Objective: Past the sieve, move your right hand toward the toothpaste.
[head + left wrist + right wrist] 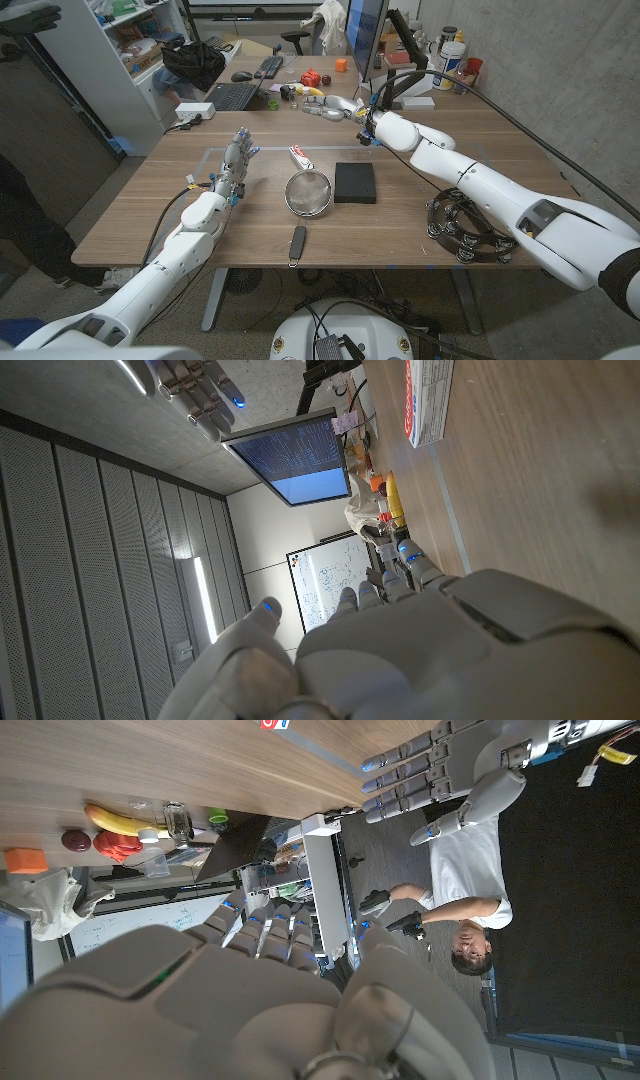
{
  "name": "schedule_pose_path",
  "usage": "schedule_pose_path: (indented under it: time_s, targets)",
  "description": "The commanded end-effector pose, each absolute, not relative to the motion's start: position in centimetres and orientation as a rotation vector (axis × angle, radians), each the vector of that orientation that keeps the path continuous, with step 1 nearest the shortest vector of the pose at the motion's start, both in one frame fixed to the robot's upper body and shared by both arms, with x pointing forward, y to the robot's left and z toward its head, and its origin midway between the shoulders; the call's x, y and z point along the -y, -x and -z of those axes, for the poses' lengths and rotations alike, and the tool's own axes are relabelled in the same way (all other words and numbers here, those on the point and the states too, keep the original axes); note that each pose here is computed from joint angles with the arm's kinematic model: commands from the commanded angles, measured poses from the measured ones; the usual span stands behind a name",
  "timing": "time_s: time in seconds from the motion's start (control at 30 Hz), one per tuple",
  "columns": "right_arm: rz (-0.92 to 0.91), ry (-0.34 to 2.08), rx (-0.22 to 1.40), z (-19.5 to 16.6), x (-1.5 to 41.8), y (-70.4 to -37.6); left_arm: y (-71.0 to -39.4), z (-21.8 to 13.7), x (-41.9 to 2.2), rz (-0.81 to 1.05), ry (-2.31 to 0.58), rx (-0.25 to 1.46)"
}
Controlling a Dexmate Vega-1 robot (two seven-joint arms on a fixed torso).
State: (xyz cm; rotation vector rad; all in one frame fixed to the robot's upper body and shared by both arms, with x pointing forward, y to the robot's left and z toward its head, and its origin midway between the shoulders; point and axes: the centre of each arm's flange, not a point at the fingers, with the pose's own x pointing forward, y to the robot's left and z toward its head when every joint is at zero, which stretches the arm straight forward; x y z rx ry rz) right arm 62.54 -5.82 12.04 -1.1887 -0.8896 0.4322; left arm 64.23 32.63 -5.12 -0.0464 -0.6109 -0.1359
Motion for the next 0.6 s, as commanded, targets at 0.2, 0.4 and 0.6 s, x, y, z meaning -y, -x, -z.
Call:
schedule_pose_path:
  time_s: [0.2,0.4,0.6]
  targets:
    - [-0.442,1.260,0.885,-11.6,4.2,-62.7,-64.0,5.4,-33.1,0.126,0.051,0.611]
    - [-0.448,1.288,0.873,-11.4,3.9,-62.8,-64.0,5.6,-33.1,0.123,0.053,0.611]
    - [-0.458,1.304,0.857,-11.2,3.6,-63.1,-63.9,5.5,-33.1,0.119,0.036,0.617]
